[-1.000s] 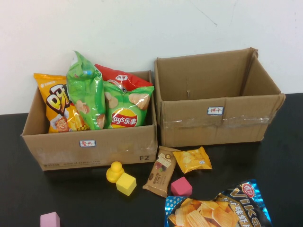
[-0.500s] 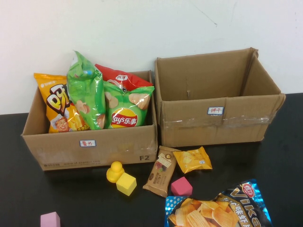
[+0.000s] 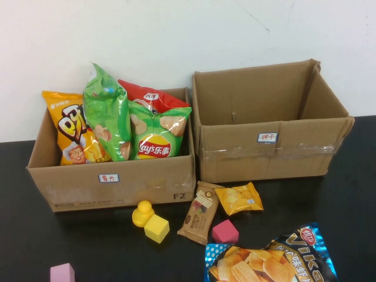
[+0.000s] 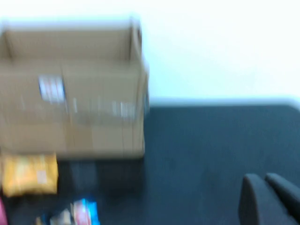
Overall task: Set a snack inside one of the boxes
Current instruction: Pick up the potato chip
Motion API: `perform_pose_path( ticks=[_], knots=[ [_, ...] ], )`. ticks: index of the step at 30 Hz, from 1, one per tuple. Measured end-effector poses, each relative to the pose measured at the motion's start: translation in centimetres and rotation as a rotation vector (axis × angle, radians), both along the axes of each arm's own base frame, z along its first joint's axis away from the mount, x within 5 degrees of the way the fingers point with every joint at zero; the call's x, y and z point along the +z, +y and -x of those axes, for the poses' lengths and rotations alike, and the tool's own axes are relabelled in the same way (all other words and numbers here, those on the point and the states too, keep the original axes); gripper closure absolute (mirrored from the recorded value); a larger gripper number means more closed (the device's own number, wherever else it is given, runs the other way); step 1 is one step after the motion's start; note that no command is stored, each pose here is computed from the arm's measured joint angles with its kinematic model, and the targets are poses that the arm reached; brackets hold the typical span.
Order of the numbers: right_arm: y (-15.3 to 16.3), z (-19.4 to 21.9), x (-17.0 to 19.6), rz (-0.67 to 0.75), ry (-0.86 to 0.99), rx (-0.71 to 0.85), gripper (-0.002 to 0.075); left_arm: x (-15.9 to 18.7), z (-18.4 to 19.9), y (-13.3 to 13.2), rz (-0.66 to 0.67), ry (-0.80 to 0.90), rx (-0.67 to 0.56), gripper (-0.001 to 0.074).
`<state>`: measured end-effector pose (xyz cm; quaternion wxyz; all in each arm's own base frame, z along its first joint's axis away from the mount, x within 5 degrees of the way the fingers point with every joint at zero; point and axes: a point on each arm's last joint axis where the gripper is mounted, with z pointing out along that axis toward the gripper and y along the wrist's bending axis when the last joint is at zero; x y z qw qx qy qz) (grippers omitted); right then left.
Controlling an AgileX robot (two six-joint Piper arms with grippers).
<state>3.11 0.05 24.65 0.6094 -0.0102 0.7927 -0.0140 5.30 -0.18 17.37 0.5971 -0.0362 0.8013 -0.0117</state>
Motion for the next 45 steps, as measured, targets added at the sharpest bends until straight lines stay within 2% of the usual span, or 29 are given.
perform_pose_path(
  ticks=[4,8,11,15,20,33,38,41,45],
  knots=[
    [0.1,1.5,4.5,-0.002,-0.113,0.001,0.0727,0.0,0.0,0.0,0.0,0.0,0.0,0.0738],
    [0.1,1.1,6.0,-0.021,-0.133,0.008,0.0727,0.0,0.0,0.0,0.0,0.0,0.0,0.0738],
    [1.0,-0.6,6.1,-0.103,-0.068,0.088,0.0727,0.0,0.0,0.0,0.0,0.0,0.0,0.0738],
    [1.7,-2.2,5.7,-0.093,0.026,0.171,0.0727,0.0,0.0,0.0,0.0,0.0,0.0,0.0738],
    [1.8,-3.7,5.8,-0.083,0.094,0.191,0.0727,0.0,0.0,0.0,0.0,0.0,0.0,0.0738],
    [1.1,-4.8,7.3,-0.139,-0.033,0.1,0.0727,0.0,0.0,0.0,0.0,0.0,0.0,0.0738],
    [0.7,-5.7,7.2,-0.039,0.027,0.088,0.0727,0.0,0.0,0.0,0.0,0.0,0.0,0.0738],
    [1.2,-6.7,7.8,0.046,0.116,0.159,0.0727,0.0,0.0,0.0,0.0,0.0,0.0,0.0738],
    [2.3,-9.5,8.9,0.184,0.325,0.307,0.0727,0.0,0.0,0.0,0.0,0.0,0.0,0.0738]
  ],
)
